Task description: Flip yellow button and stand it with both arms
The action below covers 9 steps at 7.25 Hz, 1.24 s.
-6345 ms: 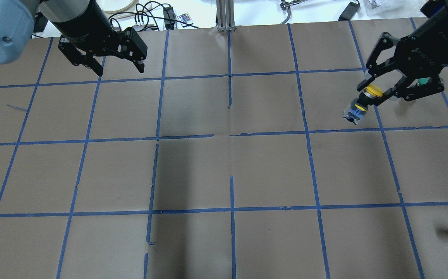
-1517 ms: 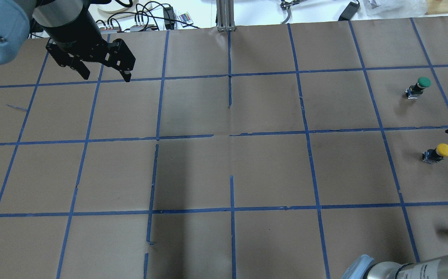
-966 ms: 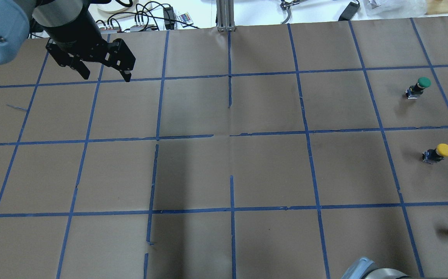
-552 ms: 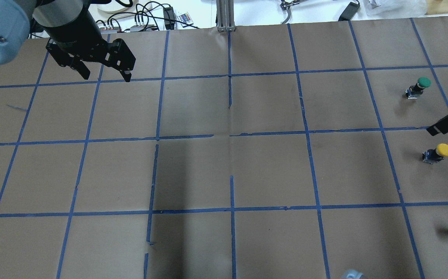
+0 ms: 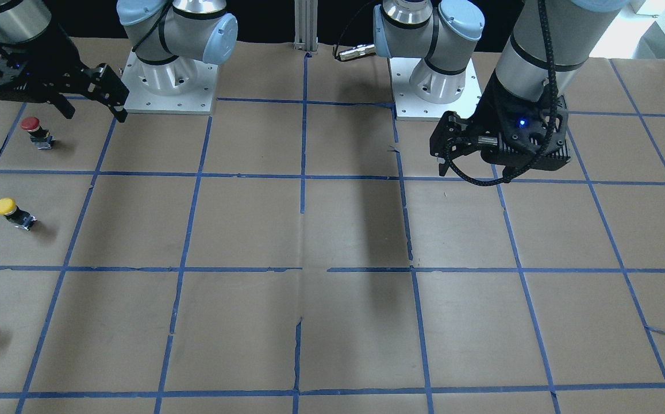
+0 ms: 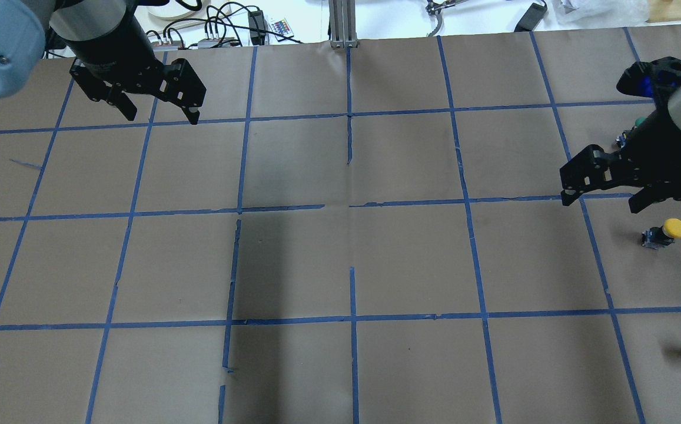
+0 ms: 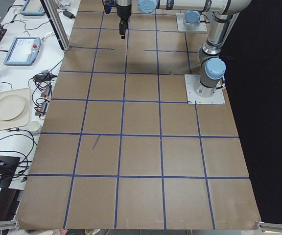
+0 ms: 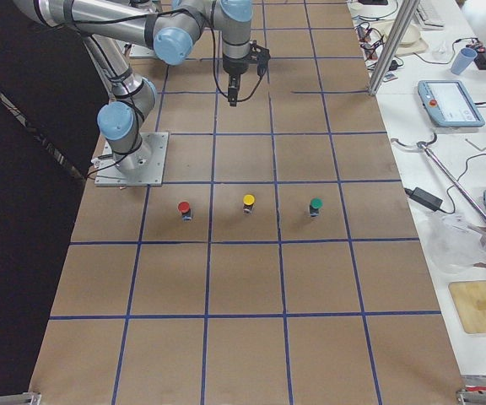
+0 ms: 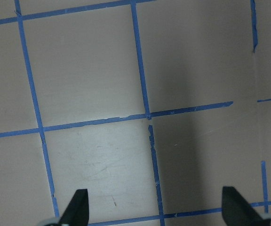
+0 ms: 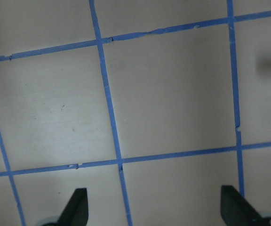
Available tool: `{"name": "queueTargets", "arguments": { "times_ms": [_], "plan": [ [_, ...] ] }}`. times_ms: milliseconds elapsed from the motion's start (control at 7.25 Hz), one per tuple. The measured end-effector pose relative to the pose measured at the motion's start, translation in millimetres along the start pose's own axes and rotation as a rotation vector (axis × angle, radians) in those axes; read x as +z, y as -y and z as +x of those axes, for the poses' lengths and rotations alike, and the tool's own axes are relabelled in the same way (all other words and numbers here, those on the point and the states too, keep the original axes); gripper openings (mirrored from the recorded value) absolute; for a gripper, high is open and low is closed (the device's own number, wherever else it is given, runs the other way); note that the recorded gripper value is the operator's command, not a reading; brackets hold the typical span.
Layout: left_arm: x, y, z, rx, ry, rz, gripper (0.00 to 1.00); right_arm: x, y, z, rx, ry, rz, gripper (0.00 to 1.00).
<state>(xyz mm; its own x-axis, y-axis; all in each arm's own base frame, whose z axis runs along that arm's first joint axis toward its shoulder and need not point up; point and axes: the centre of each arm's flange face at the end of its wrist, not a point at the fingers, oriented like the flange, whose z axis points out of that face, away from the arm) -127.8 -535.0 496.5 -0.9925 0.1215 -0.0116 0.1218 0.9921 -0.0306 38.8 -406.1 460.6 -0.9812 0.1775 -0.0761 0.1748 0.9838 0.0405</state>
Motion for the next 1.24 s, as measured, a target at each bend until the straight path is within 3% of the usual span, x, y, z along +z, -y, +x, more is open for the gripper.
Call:
{"name": "queueTargets", "arguments": {
  "times_ms": [414,966,1241],
  "plan": [
    [0,0,0,0.000,0.000,0.001,0.99,-50,-6,-27,0.088,-0.040,-0.030,1.00],
    [-3,3,0,-0.011,0.000,0.005,1.00,-31,0,-79,0.024,-0.069,-0.030,1.00],
    [-6,-3,1,-0.013,-0.011,-0.033,1.00,-29,-8,-84,0.010,-0.073,-0.018,1.00]
  ]
}}
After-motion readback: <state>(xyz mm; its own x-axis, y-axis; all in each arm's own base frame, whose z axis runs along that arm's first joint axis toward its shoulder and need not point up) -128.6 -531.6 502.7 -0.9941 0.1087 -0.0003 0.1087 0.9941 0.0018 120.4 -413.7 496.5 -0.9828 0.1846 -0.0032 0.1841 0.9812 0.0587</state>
